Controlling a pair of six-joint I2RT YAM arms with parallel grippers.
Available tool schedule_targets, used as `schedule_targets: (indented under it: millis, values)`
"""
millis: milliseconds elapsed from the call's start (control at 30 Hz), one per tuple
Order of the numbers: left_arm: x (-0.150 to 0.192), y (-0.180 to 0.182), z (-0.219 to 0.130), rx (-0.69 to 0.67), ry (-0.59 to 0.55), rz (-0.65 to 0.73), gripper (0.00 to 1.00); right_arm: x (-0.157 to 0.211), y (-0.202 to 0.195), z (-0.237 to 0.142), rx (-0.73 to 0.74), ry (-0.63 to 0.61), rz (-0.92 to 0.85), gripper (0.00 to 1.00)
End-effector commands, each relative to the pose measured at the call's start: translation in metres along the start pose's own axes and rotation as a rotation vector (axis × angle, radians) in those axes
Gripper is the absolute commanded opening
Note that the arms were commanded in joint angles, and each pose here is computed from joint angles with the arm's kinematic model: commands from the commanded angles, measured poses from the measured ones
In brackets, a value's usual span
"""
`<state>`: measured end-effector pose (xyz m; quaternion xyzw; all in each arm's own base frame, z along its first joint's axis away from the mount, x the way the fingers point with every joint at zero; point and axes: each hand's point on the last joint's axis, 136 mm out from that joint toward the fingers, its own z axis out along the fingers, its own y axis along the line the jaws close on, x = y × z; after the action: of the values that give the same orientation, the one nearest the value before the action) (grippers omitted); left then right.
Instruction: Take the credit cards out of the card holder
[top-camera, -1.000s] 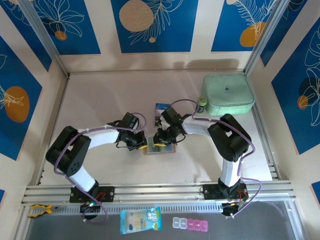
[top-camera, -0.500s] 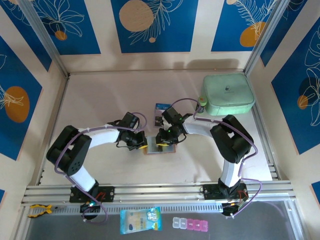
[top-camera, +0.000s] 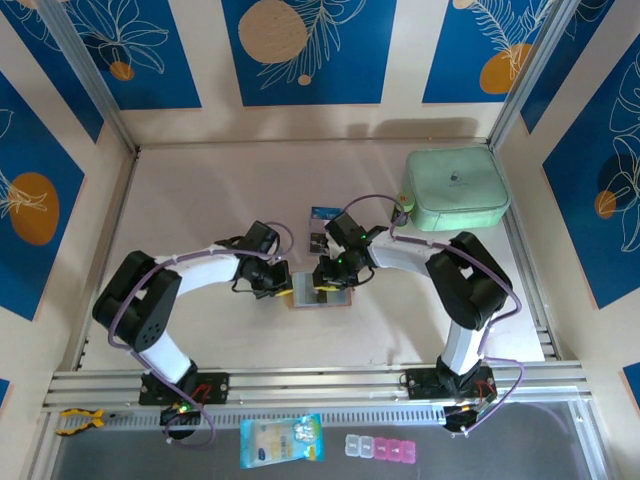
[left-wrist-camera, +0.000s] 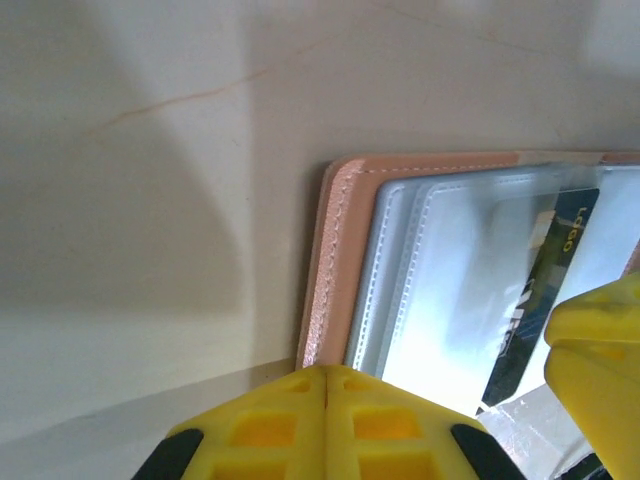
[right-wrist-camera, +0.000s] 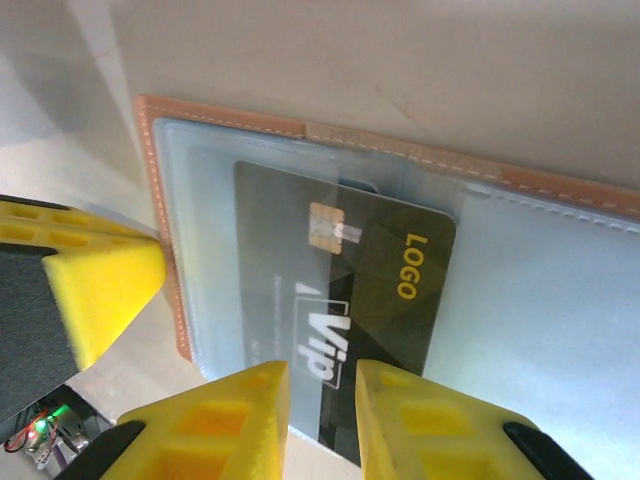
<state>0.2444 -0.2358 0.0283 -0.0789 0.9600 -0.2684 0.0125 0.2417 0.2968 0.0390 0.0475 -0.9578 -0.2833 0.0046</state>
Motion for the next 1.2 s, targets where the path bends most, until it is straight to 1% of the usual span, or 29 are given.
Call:
schedule_targets:
  millis: [0, 267, 433, 533, 767, 1167]
  values:
    - [-0.006, -0.009, -0.014, 0.007, -0.026, 0.017, 0.08, 0.001, 0.009, -0.014, -0.028, -0.016, -0.011, 0.25]
    - [0.000, -0.037, -0.012, 0.052, -0.016, 0.060, 0.06, 0.000, 0.001, -0.020, -0.037, -0.030, 0.022, 0.25]
    - [0.007, -0.043, -0.002, 0.061, 0.006, 0.064, 0.04, 0.001, -0.003, -0.019, -0.045, -0.024, 0.038, 0.25]
    - [0.011, -0.042, 0.007, 0.071, 0.026, 0.051, 0.03, 0.003, -0.005, -0.018, -0.043, -0.017, 0.045, 0.25]
    - [0.015, -0.033, 0.019, 0.048, 0.049, 0.040, 0.01, 0.004, -0.010, -0.016, -0.038, -0.008, 0.059, 0.25]
    - [0.018, -0.014, 0.023, -0.036, 0.059, 0.043, 0.00, 0.006, -0.013, -0.011, -0.047, 0.010, 0.073, 0.25]
